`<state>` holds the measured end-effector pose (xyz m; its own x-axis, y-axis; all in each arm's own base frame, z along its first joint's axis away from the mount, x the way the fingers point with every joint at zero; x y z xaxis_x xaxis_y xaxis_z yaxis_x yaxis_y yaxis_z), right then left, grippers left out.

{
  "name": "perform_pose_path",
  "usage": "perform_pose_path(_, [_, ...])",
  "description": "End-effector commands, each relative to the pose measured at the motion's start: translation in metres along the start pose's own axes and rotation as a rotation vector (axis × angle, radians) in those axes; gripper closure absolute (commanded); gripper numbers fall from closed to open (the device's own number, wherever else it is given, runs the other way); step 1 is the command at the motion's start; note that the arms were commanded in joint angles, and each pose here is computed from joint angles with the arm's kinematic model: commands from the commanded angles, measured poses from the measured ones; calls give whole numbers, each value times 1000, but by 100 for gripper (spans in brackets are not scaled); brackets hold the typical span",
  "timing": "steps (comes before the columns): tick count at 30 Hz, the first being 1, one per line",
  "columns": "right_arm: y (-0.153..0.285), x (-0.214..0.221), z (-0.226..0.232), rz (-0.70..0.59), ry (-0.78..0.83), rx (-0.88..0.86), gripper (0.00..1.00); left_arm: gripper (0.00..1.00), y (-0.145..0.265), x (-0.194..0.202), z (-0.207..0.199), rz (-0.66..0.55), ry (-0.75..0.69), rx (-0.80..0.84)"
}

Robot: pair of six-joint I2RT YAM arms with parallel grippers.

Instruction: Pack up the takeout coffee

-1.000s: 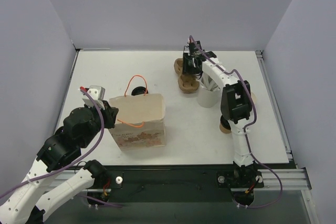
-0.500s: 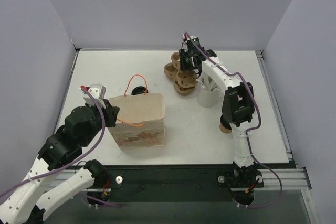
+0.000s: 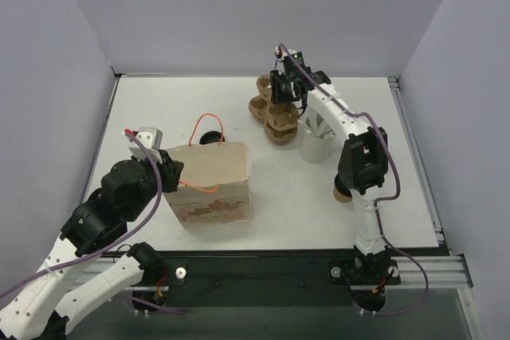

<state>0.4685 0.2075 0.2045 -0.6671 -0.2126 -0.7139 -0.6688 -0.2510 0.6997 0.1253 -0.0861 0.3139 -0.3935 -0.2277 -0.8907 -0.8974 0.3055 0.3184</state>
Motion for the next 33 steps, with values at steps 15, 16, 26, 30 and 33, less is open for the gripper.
perform_pose_path(15, [268,-99,71,-626,70,-537,66,56,22,-44,-4,-128,119,-72])
perform_pose_path(16, [285,-98,81,-658,87,-583,66,56,22,-43,-2,-129,122,-87])
perform_pose_path(26, [327,-73,143,-680,233,-986,64,56,33,-37,5,-139,188,-111])
perform_pose_path(30, [317,-54,158,-608,294,-1056,64,57,38,-33,13,-104,233,-221])
perform_pose_path(33, [313,-42,171,-560,349,-1107,64,57,40,-31,13,-85,240,-212])
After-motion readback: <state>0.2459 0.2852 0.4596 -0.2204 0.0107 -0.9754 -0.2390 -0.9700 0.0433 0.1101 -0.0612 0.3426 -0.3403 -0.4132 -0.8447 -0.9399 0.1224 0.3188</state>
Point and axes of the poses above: each gripper's point midway between its finger pads, its own y axis back along the fingers, its own z axis along the line the jaws close on, x = y × z, the point moved 9 cm from there along y, back along the fingers, and after that the axes turned 5 degrees about y, right-handed, at the moved point
